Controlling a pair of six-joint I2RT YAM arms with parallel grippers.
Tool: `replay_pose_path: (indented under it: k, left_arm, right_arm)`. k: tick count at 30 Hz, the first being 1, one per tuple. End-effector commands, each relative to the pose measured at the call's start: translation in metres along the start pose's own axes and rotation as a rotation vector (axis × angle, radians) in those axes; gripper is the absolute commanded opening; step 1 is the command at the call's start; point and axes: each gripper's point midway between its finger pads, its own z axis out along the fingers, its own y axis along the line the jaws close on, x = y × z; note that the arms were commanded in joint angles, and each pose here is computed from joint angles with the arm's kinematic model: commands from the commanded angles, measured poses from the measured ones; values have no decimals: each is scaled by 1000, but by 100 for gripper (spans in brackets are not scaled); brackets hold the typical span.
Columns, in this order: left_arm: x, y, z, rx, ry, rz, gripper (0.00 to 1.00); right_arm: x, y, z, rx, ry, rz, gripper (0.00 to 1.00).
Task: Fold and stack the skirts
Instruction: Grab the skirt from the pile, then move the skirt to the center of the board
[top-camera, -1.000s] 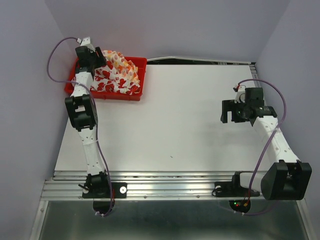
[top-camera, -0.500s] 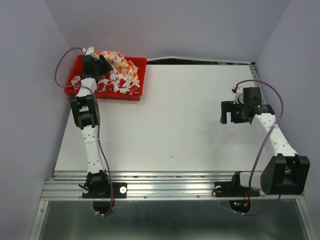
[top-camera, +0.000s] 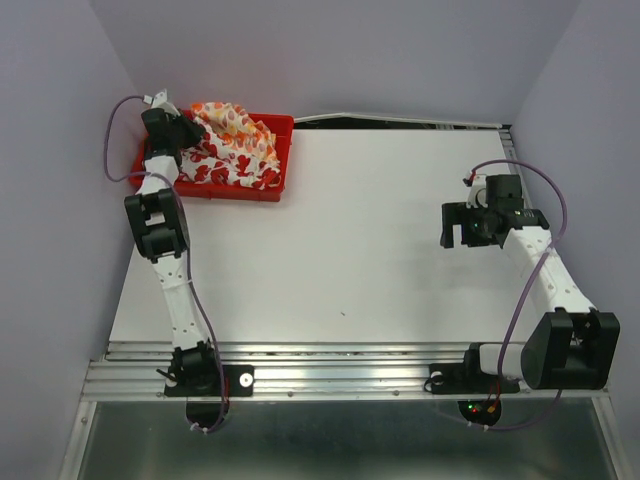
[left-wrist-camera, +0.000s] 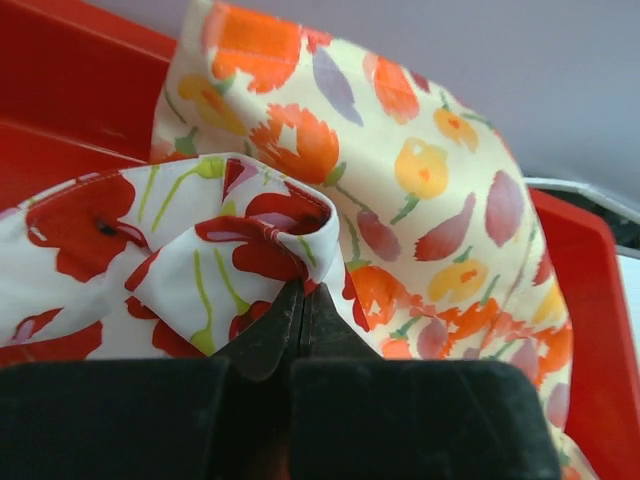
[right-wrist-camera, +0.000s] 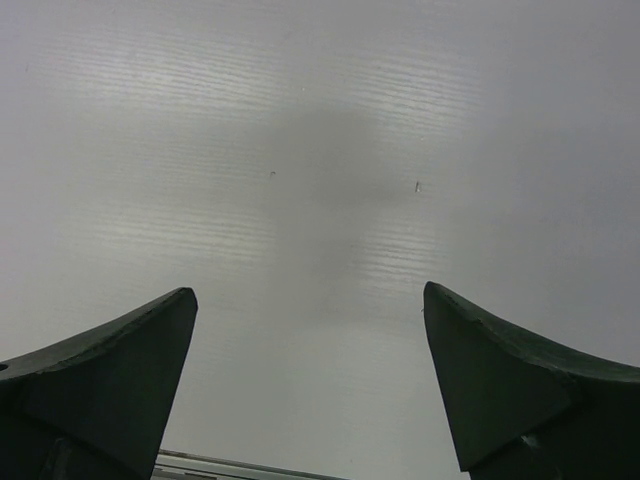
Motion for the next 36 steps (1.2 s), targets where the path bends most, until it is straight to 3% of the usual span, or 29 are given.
replay_pose_path:
  k: [1,11,19,23,30,34,36]
  left_arm:
    - [-140,-75,-68,133,-244,94,0]
    - [-212,-180,-169,295,-303,167,0]
    - [-209,-263,-242,428,-293,240,0]
    - [-195,-328,-297,525,-302,317,0]
    - [-134,-397,-346,577,-315,463,0]
    - [-46,-439,-339,648,-178,563,0]
    - [-1,-441,-322,642,-82,573,0]
  right_arm:
    - [-28,7,-20,-24,-98,-20,100]
    - [-52,17,-46,-63,-189,-48,100]
    - [-88,31,-82,-123,-307,-120,100]
    - [-100,36,-98,-138,-352,-153,100]
    - [-106,42,-117,-153,-386,-165,100]
    - [-97,42,-113,-157,-346,-148,100]
    - [-90,40,-107,-153,-306,-132,100]
